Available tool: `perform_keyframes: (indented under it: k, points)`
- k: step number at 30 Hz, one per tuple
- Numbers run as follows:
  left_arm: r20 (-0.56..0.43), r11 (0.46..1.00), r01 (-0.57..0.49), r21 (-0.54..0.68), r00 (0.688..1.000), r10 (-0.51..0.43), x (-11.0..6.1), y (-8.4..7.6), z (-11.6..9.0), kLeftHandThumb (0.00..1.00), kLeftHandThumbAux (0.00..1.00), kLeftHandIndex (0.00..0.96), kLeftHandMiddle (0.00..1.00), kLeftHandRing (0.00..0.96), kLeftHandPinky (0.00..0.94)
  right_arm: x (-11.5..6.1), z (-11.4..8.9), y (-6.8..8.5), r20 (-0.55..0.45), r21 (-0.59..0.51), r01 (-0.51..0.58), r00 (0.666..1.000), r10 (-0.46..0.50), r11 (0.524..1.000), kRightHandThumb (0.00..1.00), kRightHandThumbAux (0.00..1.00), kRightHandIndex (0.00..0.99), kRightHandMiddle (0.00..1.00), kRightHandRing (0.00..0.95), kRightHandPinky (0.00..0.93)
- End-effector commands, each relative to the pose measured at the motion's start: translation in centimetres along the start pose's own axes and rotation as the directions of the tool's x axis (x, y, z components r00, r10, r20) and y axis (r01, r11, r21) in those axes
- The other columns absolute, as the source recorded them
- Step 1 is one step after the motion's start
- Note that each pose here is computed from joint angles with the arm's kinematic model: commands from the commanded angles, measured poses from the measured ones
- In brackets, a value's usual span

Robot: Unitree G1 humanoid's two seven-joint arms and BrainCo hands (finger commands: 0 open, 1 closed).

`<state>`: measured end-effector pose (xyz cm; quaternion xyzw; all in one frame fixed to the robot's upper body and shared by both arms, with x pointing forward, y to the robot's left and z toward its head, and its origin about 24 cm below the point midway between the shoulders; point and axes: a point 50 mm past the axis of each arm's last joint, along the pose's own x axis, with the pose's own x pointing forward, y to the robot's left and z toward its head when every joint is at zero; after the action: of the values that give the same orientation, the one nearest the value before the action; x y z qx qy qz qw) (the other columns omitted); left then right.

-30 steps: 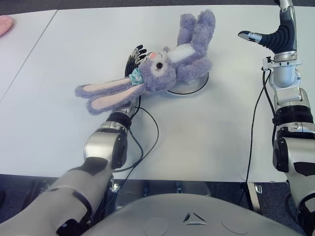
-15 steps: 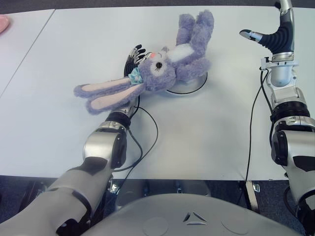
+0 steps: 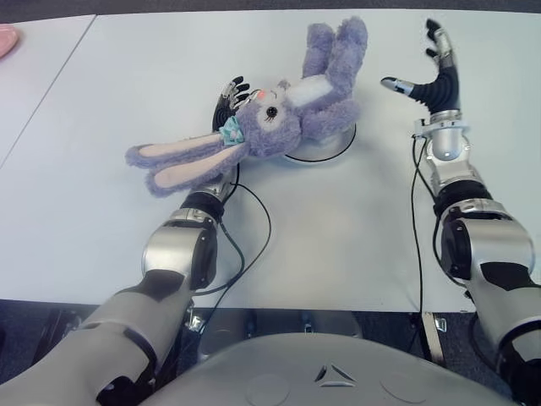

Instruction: Put the doll into the plate.

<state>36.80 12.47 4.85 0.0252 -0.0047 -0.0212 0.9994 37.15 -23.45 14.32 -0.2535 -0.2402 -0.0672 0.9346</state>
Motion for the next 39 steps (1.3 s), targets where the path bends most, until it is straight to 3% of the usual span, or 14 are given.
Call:
perform_keyframes:
  k: [1,12,21,34,39]
  points:
    - [-0.549,1.000,-0.006,-0.024,0.836,-0.009,-8.6,-0.4,-12.3,0.000,0.514,0.138,0.181,0.169,0.157,-2.8,-2.5,2.9,-0.154,0.147,-0.037,0.986,0.060,0.988,0.000,0.696,0.000,0.000,0.000,0.000]
    - [-0.540,1.000,-0.011,-0.024,0.841,-0.004,-8.6,-0.3,-12.2,0.000,0.500,0.132,0.175,0.165,0.147,-5.2,-4.2,5.0,-0.270,0.232,-0.063,0.954,0.126,0.971,0.000,0.703,0.000,0.000,0.000,0.000]
    - [-0.540,1.000,-0.010,-0.020,0.842,-0.003,-8.7,-0.2,-12.3,0.000,0.495,0.129,0.173,0.161,0.147,-7.7,-6.1,6.5,-0.428,0.286,-0.028,0.890,0.154,0.958,0.000,0.744,0.000,0.006,0.000,0.005]
    - [-0.538,1.000,-0.008,-0.021,0.843,-0.005,-8.8,0.1,-12.4,0.000,0.485,0.111,0.159,0.149,0.144,-8.8,-6.8,7.0,-0.490,0.344,0.011,0.855,0.169,0.939,0.000,0.786,0.017,0.028,0.019,0.051]
    - [-0.537,1.000,-0.010,-0.020,0.843,-0.003,-8.8,0.2,-12.4,0.000,0.486,0.113,0.160,0.151,0.150,-9.7,-7.2,7.6,-0.528,0.394,0.040,0.827,0.191,0.918,0.000,0.799,0.033,0.044,0.037,0.073]
